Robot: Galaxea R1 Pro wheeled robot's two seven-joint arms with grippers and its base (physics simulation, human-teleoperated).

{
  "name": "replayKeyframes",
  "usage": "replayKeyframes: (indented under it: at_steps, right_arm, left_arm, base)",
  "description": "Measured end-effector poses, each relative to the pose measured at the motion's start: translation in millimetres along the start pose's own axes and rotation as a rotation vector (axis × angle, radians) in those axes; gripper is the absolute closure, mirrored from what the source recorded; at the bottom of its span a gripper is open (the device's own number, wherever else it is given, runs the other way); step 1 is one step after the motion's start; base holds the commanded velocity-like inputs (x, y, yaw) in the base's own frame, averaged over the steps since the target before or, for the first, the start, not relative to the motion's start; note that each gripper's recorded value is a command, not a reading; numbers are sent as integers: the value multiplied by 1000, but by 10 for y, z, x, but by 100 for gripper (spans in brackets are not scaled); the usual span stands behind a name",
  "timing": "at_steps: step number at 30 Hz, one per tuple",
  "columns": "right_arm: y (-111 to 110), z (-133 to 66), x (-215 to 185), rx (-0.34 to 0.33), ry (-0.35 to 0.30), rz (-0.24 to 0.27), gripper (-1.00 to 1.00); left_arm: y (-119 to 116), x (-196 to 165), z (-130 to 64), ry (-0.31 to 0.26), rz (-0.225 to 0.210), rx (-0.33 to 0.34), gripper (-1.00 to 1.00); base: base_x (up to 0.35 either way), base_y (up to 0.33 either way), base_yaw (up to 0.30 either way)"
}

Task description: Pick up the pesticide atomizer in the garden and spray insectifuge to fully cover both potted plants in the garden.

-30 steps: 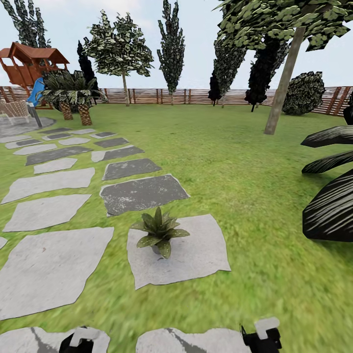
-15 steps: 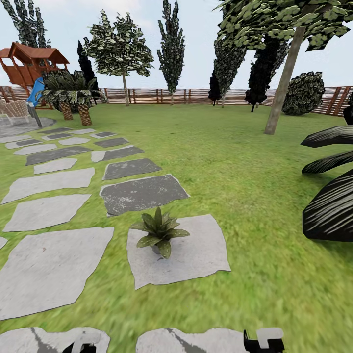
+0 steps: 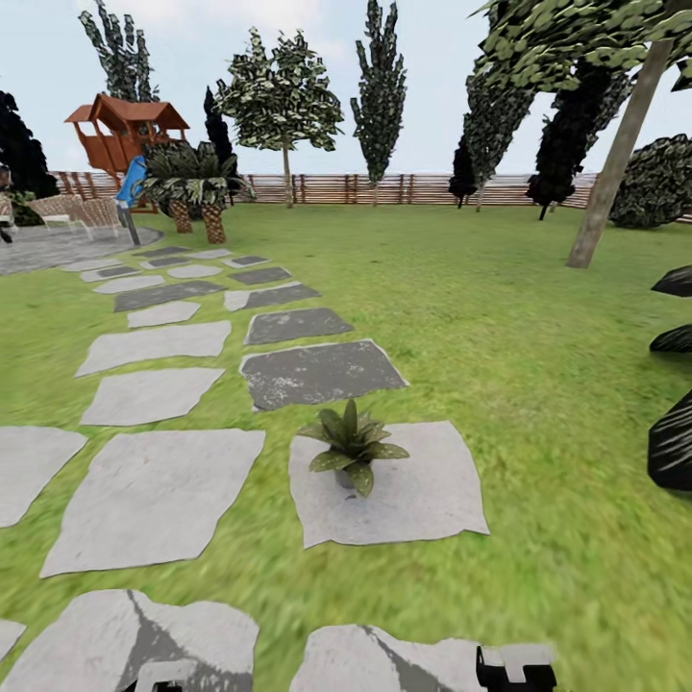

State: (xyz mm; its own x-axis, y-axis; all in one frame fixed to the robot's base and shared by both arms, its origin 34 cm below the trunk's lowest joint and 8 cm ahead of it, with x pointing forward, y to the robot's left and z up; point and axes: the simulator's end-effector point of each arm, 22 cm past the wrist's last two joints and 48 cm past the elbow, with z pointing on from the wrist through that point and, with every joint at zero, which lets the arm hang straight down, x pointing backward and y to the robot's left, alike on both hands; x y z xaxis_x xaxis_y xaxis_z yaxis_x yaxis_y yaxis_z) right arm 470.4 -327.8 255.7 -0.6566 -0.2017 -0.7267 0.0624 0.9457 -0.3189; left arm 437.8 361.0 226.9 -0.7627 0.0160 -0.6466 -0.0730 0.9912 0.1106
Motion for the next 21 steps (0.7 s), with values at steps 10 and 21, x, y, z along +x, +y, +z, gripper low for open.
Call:
replayKeyframes:
  at_steps: [10,21]
  right_arm:
    - [151,-28,-3,-18,4,11,-100]
    - [159,-32,-2,-19,4,12,-100]
  left_arm:
    - [108,29,-5,4,-68,-35,100]
    - [31,37,-5,7,-60,-22,100]
  base:
    - [-219,241,276]
    - [-22,105,276]
